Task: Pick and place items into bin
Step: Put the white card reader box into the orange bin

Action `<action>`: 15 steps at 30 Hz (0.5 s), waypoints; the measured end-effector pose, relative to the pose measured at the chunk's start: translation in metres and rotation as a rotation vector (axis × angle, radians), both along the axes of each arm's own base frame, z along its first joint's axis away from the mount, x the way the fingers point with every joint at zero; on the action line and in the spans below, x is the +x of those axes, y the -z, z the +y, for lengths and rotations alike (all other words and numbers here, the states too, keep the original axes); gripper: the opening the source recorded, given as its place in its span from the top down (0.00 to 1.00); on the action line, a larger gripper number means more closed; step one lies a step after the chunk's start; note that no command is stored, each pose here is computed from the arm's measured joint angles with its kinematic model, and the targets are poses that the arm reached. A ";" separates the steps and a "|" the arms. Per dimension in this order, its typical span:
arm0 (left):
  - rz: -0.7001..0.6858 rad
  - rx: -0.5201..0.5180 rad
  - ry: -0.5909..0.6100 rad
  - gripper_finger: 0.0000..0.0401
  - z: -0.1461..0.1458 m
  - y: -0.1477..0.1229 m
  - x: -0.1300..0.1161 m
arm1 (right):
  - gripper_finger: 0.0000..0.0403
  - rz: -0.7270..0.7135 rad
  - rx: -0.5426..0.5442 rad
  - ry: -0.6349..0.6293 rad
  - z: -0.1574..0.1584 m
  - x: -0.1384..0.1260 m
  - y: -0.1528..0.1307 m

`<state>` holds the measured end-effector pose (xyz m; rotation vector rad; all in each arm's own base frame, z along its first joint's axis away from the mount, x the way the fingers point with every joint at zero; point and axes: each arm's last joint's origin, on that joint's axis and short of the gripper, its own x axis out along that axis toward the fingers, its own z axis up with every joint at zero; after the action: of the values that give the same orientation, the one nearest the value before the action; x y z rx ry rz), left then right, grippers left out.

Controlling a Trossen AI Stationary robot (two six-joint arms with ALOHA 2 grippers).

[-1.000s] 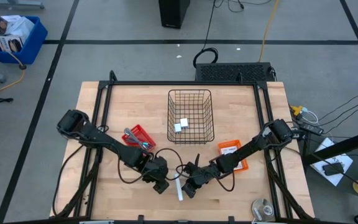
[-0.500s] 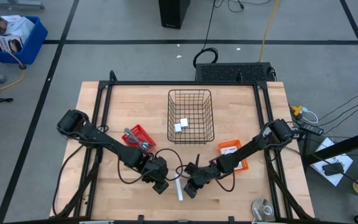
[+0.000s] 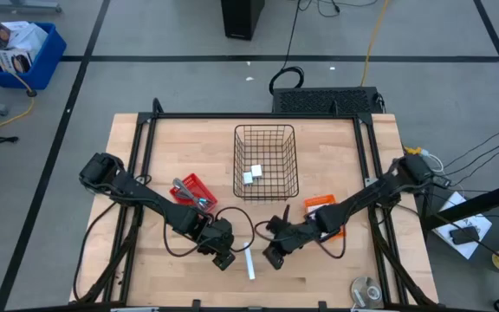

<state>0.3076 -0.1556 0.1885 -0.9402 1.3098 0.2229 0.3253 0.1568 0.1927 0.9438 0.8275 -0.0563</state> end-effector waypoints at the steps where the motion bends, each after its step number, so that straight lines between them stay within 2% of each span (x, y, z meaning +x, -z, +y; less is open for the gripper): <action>1: 0.002 0.001 -0.002 0.37 0.000 0.000 0.000 | 1.00 -0.006 -0.013 0.013 -0.002 -0.003 -0.006; 4: 0.002 0.010 -0.013 0.37 -0.002 0.000 -0.001 | 1.00 -0.046 -0.025 0.025 -0.007 -0.010 -0.025; 8: 0.005 0.012 -0.012 0.36 -0.004 0.000 -0.002 | 1.00 -0.171 -0.005 0.008 -0.014 -0.014 -0.053; 12: 0.003 0.024 -0.011 0.36 -0.005 0.001 -0.004 | 0.98 -0.181 0.148 0.068 -0.022 -0.012 -0.065; 15: 0.020 0.044 -0.038 0.36 -0.004 0.001 -0.006 | 0.91 -0.171 0.212 0.052 -0.024 -0.011 -0.066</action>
<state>0.3019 -0.1600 0.1879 -0.9276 1.3011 0.2901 0.3145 0.1333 0.2591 1.1527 0.6595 0.0678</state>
